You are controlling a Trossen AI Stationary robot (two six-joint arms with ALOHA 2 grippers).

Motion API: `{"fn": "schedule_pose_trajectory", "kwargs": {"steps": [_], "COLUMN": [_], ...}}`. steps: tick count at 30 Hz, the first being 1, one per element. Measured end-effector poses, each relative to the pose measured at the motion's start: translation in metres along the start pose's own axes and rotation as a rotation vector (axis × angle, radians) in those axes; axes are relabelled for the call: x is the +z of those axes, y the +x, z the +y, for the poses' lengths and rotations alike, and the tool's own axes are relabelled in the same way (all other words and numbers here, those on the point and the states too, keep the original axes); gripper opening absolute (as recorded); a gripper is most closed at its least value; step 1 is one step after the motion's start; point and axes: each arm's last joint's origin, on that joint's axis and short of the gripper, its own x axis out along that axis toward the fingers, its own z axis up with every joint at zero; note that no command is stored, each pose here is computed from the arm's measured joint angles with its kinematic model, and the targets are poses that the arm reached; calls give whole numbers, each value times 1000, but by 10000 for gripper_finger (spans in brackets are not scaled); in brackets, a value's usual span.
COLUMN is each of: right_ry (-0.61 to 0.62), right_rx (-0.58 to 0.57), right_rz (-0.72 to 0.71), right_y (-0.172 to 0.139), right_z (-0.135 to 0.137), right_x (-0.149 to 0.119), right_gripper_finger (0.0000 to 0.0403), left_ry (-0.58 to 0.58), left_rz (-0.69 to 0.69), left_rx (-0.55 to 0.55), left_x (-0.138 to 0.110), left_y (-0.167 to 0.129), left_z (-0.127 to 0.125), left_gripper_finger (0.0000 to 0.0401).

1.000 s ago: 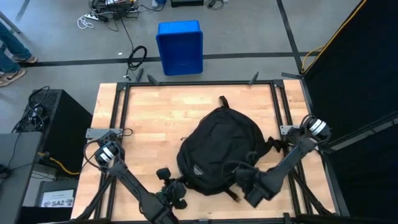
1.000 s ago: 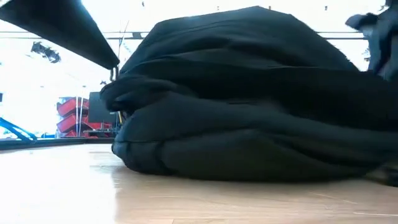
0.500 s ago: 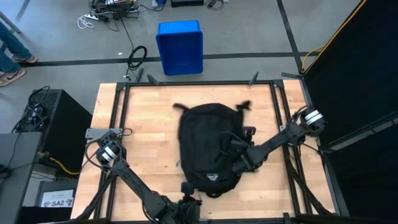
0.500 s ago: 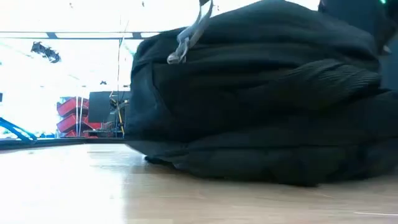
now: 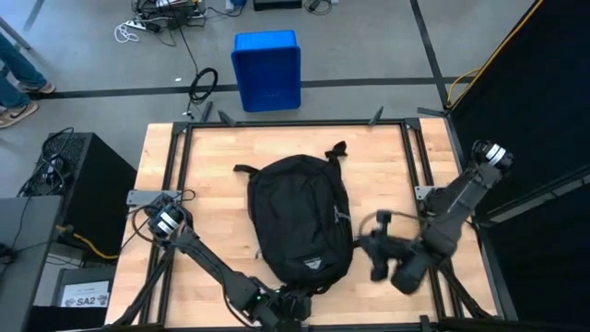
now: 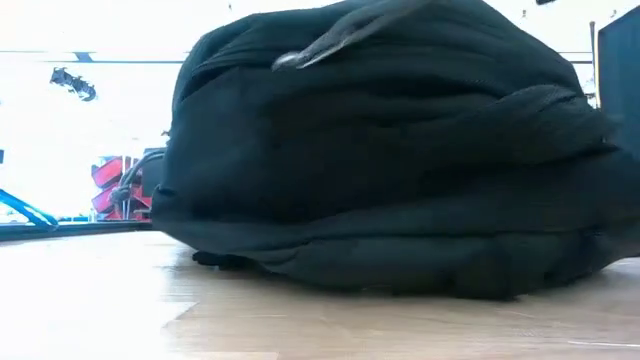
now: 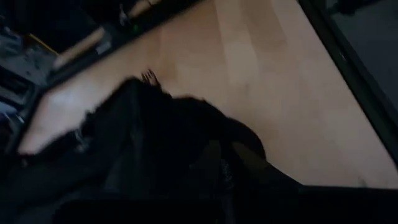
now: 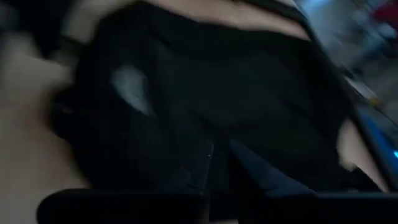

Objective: Unpack backpack
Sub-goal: Close the black backpack

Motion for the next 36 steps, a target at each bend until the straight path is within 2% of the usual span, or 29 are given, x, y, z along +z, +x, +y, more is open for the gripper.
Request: {"fn": "schedule_pose_trajectory", "kwargs": {"steps": [3, 7, 13, 19, 27, 32, 36], "right_ry": [-19, -133, -282, -315, -332, -335, -351], "right_rx": [92, 177, 154, 40, -70, -67, -81], "right_rz": [-93, -142, -131, -80, -115, -127, -125], "right_y": [-5, 8, 43, 76, 85, 95, 100], "right_z": [29, 71, 109, 111, 102, 96, 92], "right_x": [2, -6, -27, -38, -29, -20, -16], "right_gripper_finger": [30, 48, 102, 165, 216, 219, 184], "left_ry": [18, 25, 17, 12, 28, 31, 28], "left_rz": [-31, -57, -82, -177, -221, -239, -251], "left_rx": [23, 40, 47, 54, 30, 22, 0], "left_x": [5, 10, 14, 25, 34, 41, 44], "left_y": [7, 13, 16, 14, 13, 10, 9], "left_z": [8, 14, 17, 19, 21, 23, 24], "left_gripper_finger": [0, 0, 0, 0, 0, 0, 0]}}
